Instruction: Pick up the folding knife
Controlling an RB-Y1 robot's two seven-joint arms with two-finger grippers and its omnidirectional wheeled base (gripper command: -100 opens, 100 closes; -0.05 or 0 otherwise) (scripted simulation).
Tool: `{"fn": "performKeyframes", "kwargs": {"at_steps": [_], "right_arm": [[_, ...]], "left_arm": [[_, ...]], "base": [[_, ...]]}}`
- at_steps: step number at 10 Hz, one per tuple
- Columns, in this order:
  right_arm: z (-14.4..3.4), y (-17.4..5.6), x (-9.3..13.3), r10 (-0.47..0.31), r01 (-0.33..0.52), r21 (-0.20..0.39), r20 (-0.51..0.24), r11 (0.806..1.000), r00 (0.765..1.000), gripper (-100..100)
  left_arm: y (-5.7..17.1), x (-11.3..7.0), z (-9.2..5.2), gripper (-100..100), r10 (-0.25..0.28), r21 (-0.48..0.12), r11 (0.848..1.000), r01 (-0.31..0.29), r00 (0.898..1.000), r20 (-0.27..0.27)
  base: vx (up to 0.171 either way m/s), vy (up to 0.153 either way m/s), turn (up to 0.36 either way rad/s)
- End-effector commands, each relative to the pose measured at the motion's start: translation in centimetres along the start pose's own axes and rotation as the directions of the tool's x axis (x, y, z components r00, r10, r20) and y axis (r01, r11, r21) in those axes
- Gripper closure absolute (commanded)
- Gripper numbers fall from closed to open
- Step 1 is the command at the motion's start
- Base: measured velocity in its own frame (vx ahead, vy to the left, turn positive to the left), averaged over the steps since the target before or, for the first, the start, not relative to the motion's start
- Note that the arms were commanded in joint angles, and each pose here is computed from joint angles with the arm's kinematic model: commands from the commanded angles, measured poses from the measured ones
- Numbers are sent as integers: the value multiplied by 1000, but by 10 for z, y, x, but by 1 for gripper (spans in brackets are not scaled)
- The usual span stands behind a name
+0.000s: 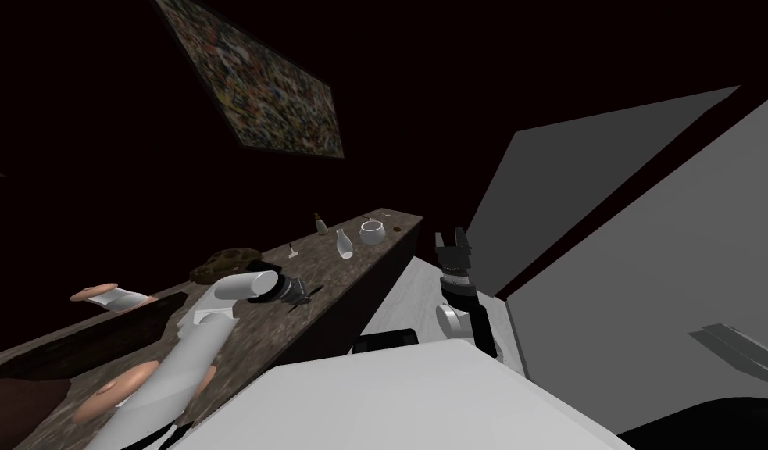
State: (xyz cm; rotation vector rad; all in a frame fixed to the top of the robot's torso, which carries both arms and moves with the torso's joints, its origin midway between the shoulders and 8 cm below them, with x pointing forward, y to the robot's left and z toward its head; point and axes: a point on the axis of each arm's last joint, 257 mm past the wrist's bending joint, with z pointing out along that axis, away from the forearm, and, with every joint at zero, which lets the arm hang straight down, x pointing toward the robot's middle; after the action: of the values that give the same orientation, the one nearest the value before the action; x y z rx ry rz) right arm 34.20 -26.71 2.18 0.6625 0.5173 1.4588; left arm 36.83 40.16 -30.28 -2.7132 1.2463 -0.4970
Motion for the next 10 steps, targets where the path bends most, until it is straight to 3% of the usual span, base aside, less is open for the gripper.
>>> {"fn": "performKeyframes", "kwargs": {"at_steps": [1, 4, 6, 7, 8, 10], "right_arm": [[0, 0, 0, 0, 0, 0, 0, 1000, 1000, 0], [0, 0, 0, 0, 0, 0, 0, 1000, 1000, 0], [0, 0, 0, 0, 0, 0, 0, 1000, 1000, 0], [0, 0, 0, 0, 0, 0, 0, 1000, 1000, 0], [0, 0, 0, 0, 0, 0, 0, 1000, 1000, 0], [0, 0, 0, 0, 0, 0, 0, 1000, 1000, 0]], "left_arm": [[4, -9, -1, -100, -9, -23, 1000, 10, 1000, 28], [7, -32, -8, -100, -31, -65, 997, 38, 994, 103], [8, -33, -8, -100, -32, -66, 997, 39, 994, 105], [8, -34, -8, 0, -33, -68, 997, 40, 994, 108], [8, -37, 2, -100, -36, -67, 997, 43, 994, 107], [8, -41, 13, -100, -38, -65, 997, 46, 993, 108]], "base": [[51, -47, 20], [47, -38, 22], [24, -25, 8], [0, 0, 0], [1, -5, -16], [0, -8, -19]]}}
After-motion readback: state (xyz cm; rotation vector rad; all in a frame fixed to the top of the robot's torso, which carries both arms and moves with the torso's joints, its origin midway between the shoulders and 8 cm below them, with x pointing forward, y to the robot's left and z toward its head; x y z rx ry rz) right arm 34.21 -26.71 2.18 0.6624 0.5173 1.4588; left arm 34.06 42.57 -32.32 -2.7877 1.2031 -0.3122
